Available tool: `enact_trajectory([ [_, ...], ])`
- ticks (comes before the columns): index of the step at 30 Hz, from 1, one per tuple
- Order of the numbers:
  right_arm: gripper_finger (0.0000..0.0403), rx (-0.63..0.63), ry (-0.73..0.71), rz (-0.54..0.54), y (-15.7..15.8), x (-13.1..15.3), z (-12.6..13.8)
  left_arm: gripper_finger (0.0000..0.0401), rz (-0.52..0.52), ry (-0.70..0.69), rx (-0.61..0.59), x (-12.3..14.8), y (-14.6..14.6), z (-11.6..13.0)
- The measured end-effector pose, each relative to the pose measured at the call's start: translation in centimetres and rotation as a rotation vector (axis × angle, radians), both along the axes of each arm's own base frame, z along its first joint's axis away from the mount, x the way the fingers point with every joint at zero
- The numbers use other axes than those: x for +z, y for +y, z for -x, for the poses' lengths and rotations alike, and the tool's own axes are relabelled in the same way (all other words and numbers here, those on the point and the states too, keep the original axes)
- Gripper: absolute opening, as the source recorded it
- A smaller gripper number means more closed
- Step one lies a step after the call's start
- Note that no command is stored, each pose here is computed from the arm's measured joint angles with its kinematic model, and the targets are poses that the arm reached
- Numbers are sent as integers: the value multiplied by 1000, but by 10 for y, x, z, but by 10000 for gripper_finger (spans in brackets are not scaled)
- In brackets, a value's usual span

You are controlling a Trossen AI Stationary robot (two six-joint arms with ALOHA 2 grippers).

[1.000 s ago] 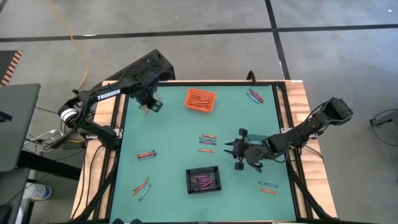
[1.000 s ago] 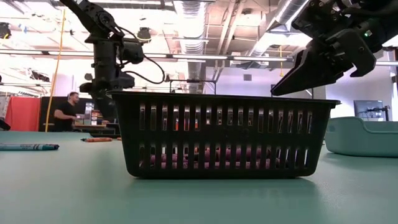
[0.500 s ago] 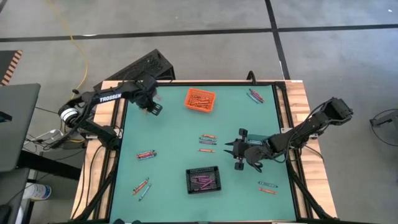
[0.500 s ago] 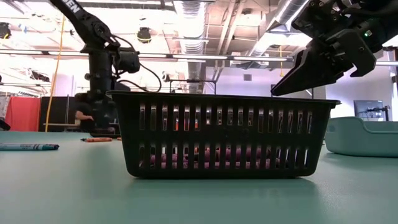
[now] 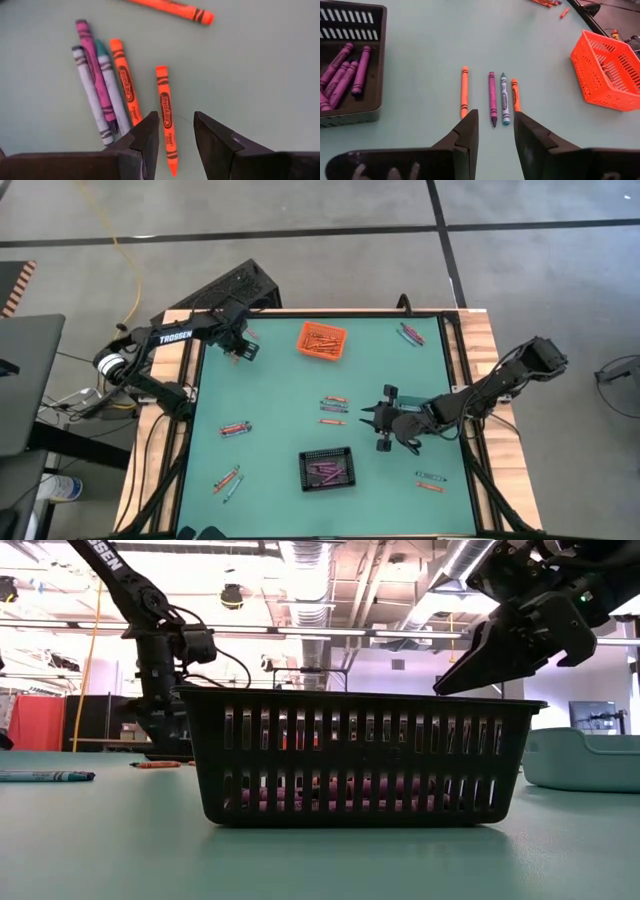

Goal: Sort crayons
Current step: Put the orange crayon into the orange bin

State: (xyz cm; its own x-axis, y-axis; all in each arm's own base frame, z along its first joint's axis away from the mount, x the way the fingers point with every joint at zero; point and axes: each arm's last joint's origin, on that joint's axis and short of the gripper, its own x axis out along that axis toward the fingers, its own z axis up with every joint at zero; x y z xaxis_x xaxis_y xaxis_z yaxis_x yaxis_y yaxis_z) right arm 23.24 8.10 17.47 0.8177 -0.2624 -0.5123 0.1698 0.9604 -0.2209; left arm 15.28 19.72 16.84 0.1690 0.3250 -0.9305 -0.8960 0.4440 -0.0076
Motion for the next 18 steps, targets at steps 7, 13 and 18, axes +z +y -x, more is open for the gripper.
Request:
enact_trajectory([
  [7, 118, 12, 6, -12, -1, 0, -1, 112, -6, -15, 16, -7, 1, 5],
  [13, 118, 14, 7, -8, -1, 0, -1, 112, -8, -17, 13, -7, 1, 5],
  [18, 118, 15, 8, -7, -1, 0, -1, 112, -8, -11, 6, -7, 1, 5],
])
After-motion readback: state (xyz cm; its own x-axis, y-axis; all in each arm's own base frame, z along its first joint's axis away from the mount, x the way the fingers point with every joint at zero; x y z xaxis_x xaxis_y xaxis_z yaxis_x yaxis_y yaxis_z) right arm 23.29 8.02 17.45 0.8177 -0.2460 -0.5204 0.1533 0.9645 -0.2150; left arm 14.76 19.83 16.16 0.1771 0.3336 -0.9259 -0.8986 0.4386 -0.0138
